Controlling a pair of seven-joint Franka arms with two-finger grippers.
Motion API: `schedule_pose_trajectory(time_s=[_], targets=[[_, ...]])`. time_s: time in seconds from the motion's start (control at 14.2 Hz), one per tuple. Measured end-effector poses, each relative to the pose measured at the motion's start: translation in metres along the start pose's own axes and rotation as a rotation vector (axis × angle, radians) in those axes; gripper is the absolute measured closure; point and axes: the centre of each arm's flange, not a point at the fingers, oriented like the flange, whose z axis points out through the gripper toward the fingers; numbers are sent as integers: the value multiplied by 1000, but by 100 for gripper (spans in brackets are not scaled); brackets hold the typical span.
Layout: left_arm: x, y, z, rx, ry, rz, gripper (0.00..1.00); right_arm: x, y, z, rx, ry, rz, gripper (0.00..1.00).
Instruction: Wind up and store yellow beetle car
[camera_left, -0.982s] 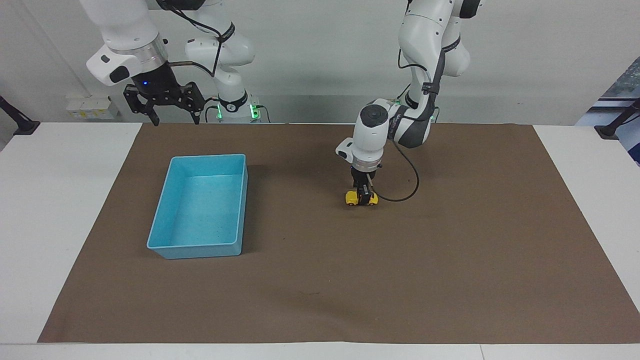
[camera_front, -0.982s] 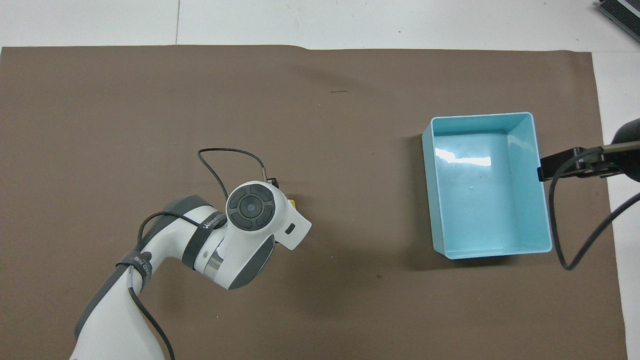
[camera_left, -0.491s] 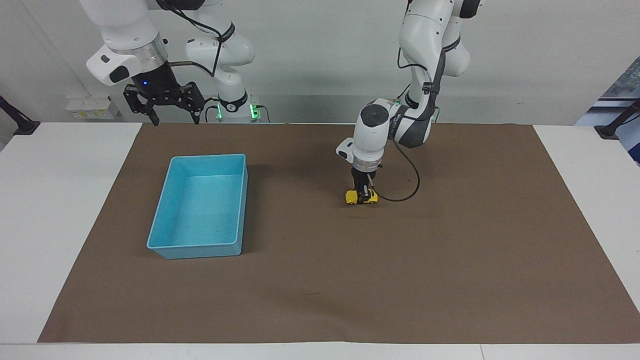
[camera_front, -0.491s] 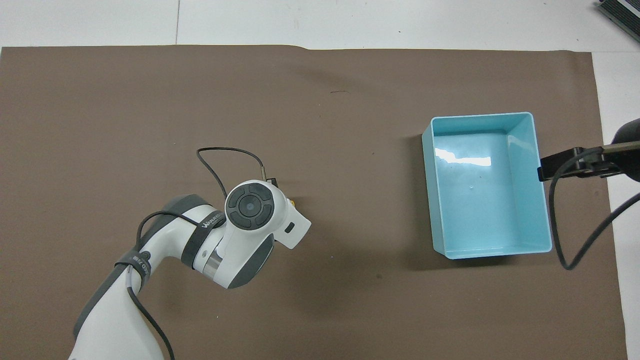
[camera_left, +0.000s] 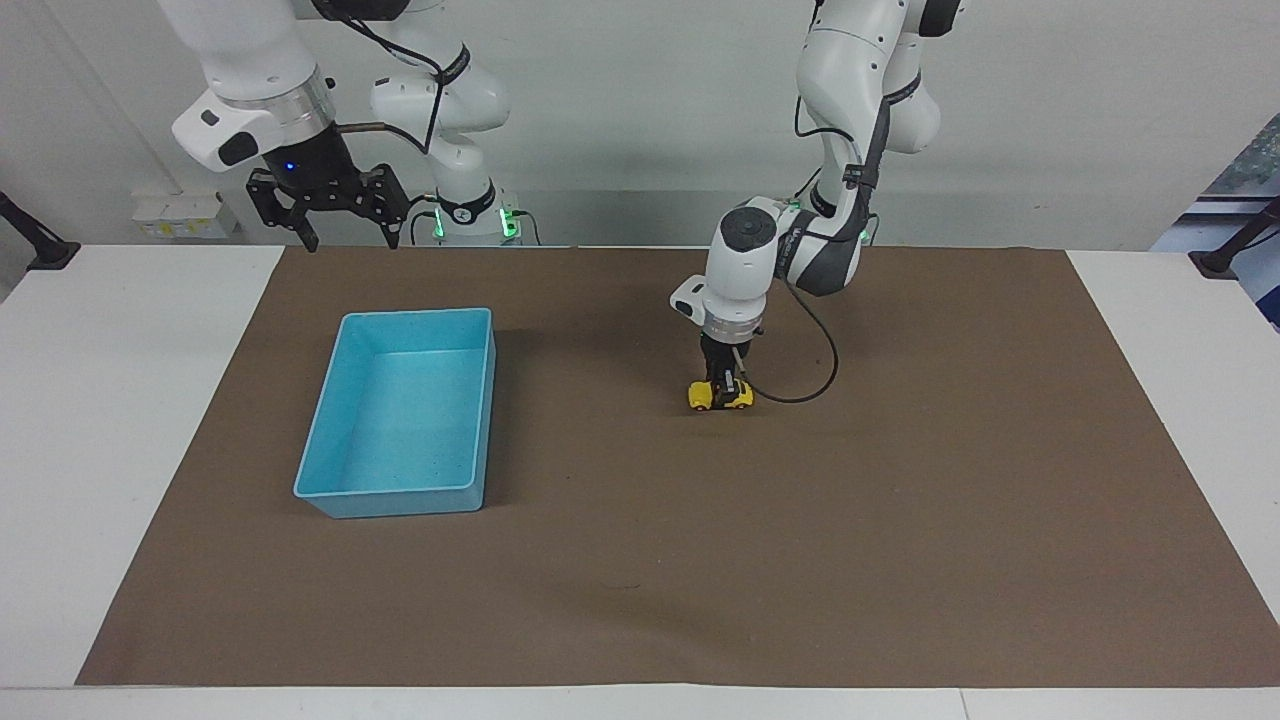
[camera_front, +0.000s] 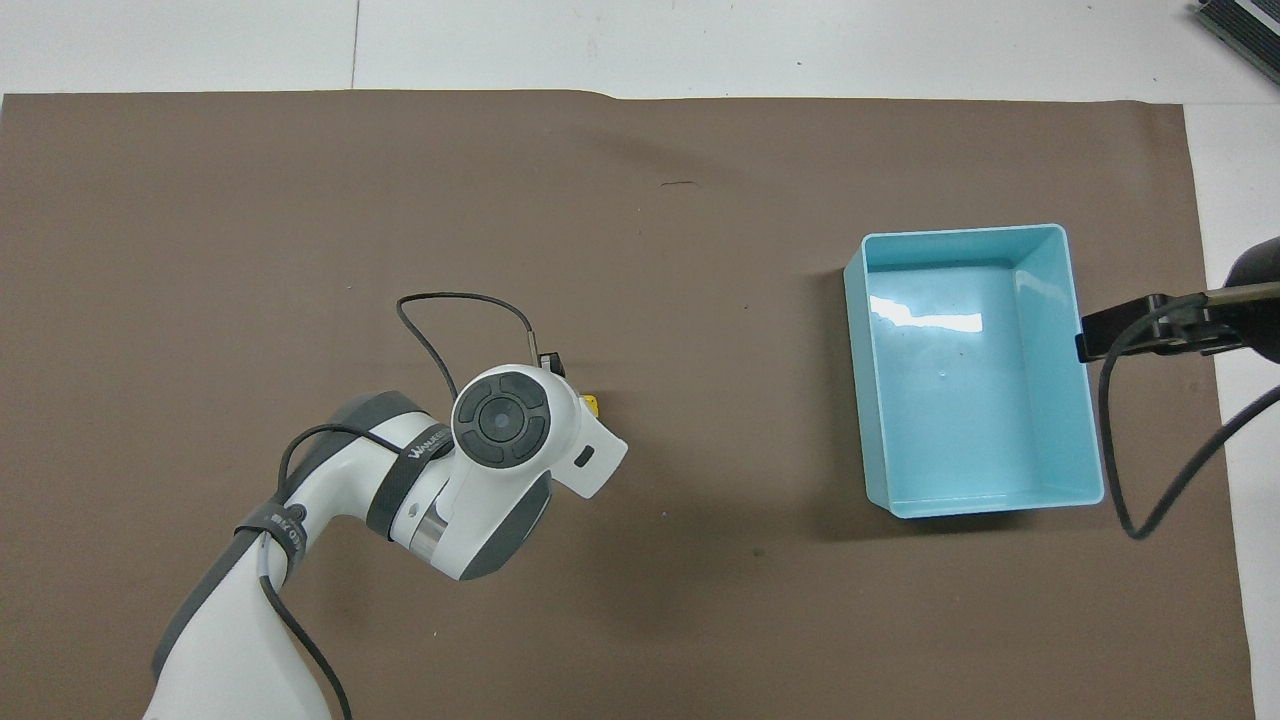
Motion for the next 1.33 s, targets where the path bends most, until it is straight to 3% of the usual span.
schedule_pose_trajectory(time_s=[0.28,0.56,1.33], targets=[[23,19,-1,6,14,46,56,0,0,0,0,0,1,0],[14,23,4,10,15,46,56,0,1,0,0,0,1,0],[-79,-2,1,-26,-23,49,56,0,1,0,0,0,3,0]])
